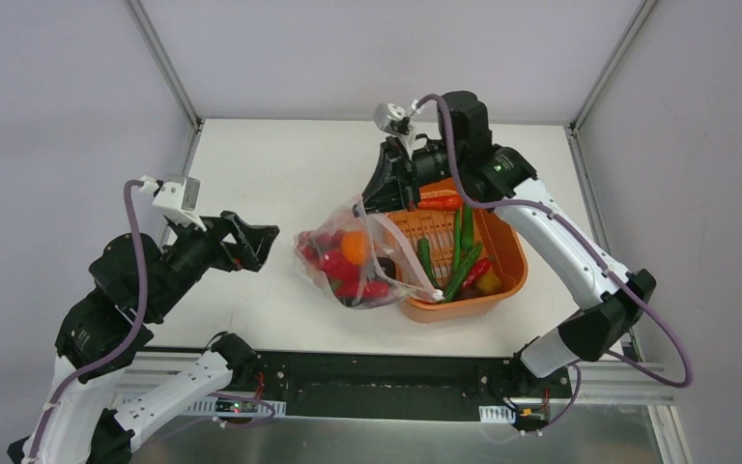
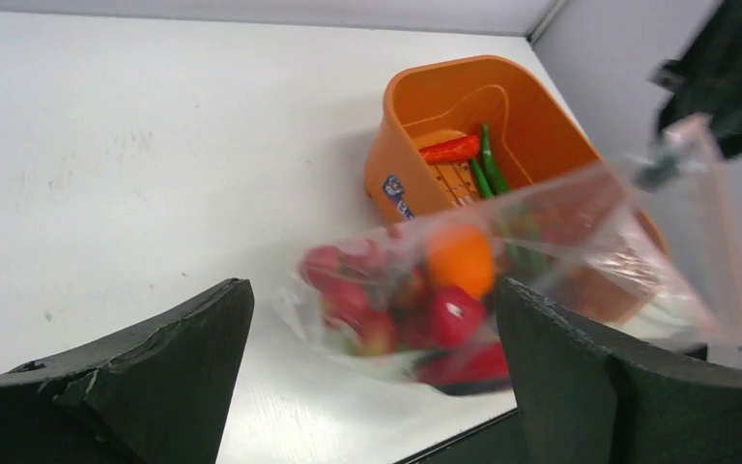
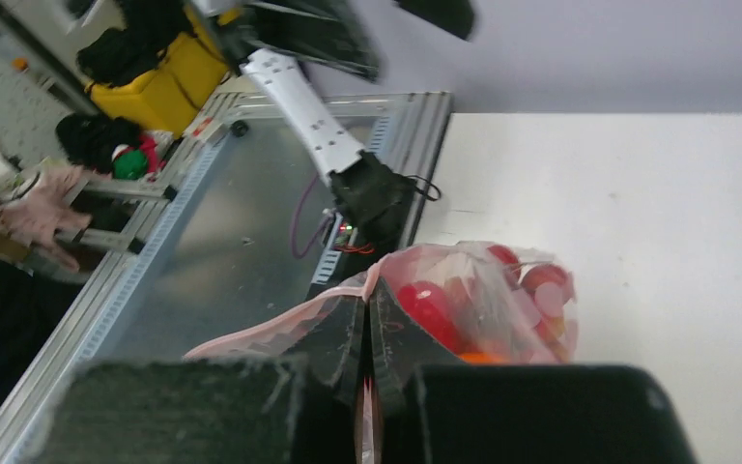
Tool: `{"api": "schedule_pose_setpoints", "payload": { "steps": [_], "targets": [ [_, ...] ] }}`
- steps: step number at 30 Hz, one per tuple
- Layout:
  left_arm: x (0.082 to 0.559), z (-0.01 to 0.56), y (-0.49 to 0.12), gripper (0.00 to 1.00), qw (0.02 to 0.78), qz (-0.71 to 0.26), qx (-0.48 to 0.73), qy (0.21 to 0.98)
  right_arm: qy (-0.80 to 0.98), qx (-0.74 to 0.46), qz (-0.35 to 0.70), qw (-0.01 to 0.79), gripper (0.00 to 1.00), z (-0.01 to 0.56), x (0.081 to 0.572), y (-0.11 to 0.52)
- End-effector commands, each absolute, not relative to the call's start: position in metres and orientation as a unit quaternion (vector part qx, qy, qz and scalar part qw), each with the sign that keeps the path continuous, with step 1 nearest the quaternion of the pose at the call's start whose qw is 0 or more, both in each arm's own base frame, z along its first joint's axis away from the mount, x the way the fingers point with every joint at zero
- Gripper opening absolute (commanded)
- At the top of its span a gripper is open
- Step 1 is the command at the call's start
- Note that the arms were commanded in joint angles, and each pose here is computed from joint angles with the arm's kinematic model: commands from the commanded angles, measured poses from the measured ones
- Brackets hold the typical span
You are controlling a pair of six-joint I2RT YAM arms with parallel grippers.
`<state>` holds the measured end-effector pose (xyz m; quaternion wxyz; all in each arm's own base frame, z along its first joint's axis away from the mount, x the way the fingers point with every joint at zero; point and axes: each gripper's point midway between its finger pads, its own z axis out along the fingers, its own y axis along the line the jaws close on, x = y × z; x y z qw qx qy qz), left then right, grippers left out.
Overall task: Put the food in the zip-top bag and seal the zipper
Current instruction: Adjust the zipper food storage bag at the center of the board.
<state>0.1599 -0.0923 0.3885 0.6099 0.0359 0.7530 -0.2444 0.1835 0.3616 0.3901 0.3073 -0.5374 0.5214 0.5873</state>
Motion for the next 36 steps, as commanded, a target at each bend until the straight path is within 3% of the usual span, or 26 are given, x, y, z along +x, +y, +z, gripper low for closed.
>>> {"api": "schedule_pose_setpoints", "payload": {
  "steps": [1,12,21,36],
  "targets": [
    [0.181,0.377,-0.092,0.99,0.6,-0.209,0.01,0.772,0.348,-0.616,0.624,0.331,0.0,0.437,0.134,0.329],
    [0.192,0.363,-0.113,0.99,0.577,-0.218,0.029,0.787,0.416,-0.602,0.656,0.184,0.0,0.4,0.143,0.32],
    [0.197,0.352,-0.119,0.99,0.561,-0.21,0.041,0.8,0.479,-0.56,0.662,0.141,0.0,0.36,0.174,0.337],
    [0.203,0.342,-0.118,0.99,0.558,-0.192,0.045,0.806,0.499,-0.542,0.666,0.119,0.0,0.366,0.183,0.342]
  ]
}}
